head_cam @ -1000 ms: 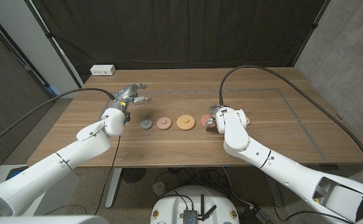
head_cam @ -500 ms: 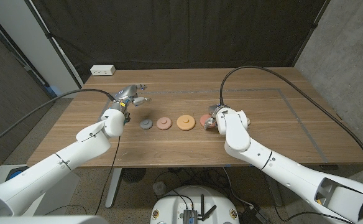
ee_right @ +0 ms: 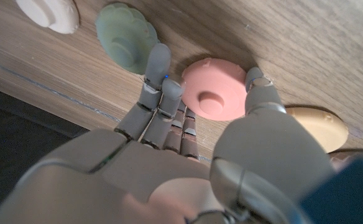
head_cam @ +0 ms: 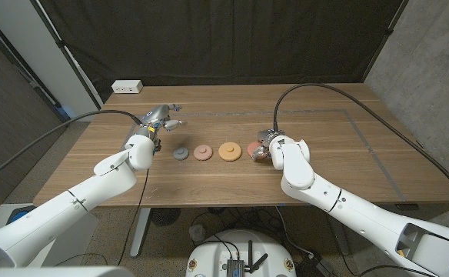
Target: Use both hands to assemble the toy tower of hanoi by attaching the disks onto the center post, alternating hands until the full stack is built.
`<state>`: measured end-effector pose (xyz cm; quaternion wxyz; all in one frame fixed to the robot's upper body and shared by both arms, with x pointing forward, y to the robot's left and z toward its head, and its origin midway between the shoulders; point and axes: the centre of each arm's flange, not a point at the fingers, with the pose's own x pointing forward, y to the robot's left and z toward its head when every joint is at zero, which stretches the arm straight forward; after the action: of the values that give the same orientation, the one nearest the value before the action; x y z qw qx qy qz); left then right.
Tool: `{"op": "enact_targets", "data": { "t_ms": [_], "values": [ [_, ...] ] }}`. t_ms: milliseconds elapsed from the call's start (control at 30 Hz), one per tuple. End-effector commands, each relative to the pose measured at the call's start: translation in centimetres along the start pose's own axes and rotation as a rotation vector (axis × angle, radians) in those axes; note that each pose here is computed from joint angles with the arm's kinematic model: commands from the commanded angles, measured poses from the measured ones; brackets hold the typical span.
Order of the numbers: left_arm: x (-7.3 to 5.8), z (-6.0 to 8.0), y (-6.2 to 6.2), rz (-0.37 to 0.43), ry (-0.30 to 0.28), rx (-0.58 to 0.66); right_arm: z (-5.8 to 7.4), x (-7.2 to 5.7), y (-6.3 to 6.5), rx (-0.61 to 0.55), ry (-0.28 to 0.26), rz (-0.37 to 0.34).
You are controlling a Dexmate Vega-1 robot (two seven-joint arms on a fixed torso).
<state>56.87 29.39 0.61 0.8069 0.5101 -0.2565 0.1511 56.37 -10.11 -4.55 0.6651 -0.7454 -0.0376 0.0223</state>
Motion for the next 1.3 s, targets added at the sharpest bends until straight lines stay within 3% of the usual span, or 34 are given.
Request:
{"op": "enact_targets", "data": {
  "t_ms": [33,1300],
  "values": [
    [-0.3,0.0,0.1,0.007,0.004,0.001,-0.1,-0.5,-0.5,0.012,-0.010,-0.040],
    [-0.7,0.0,-0.1,0.003,0.005,0.002,0.1,-2.6,-2.9,-0.020,-0.034,-0.109]
  ]
}}
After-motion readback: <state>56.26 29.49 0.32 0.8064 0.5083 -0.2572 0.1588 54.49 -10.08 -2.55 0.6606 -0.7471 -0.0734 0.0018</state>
